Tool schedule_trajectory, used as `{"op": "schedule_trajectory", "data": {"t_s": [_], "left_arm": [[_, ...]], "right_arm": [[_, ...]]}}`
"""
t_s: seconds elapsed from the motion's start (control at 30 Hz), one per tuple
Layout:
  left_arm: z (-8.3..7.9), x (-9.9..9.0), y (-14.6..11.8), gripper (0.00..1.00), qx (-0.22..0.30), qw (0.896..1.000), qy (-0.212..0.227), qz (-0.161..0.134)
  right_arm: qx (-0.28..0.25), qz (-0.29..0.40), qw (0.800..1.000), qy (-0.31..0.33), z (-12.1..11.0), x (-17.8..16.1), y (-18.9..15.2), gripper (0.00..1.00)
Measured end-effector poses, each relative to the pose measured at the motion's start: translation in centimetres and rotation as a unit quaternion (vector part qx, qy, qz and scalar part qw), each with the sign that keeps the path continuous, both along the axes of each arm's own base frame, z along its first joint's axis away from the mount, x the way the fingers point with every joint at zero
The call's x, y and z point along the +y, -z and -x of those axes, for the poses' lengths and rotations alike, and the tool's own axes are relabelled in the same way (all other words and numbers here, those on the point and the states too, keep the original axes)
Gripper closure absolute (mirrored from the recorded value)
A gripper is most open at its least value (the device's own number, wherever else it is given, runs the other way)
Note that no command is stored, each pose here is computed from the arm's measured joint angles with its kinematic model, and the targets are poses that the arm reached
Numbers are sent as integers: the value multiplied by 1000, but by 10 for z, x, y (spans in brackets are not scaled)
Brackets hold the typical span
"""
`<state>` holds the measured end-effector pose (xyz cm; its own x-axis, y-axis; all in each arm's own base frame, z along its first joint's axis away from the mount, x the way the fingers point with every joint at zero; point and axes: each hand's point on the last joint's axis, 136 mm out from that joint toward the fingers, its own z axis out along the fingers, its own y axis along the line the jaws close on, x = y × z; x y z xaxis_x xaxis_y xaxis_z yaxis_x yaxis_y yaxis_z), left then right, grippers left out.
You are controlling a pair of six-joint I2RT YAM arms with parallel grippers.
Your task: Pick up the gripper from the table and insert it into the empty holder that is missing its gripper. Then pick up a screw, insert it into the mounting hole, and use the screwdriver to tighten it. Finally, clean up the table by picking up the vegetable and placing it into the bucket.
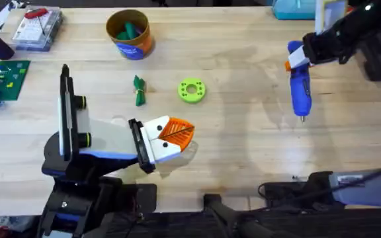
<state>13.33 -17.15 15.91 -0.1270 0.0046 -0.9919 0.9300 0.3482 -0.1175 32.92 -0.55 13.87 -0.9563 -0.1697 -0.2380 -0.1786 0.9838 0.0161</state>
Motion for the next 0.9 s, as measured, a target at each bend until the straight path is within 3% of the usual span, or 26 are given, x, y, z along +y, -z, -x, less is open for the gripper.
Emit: {"op": "schedule_trajectory", "data": {"t_s": [0.53,0.9], "left_arm": [[0,0,0,985,0,1000,0,0],[0,0,0,985,1,1000,0,0]], "right_arm": [[-153,-32,986,-57,32,72,-97,867],[-283,-125,941,-134,46,143,-165,876]]}}
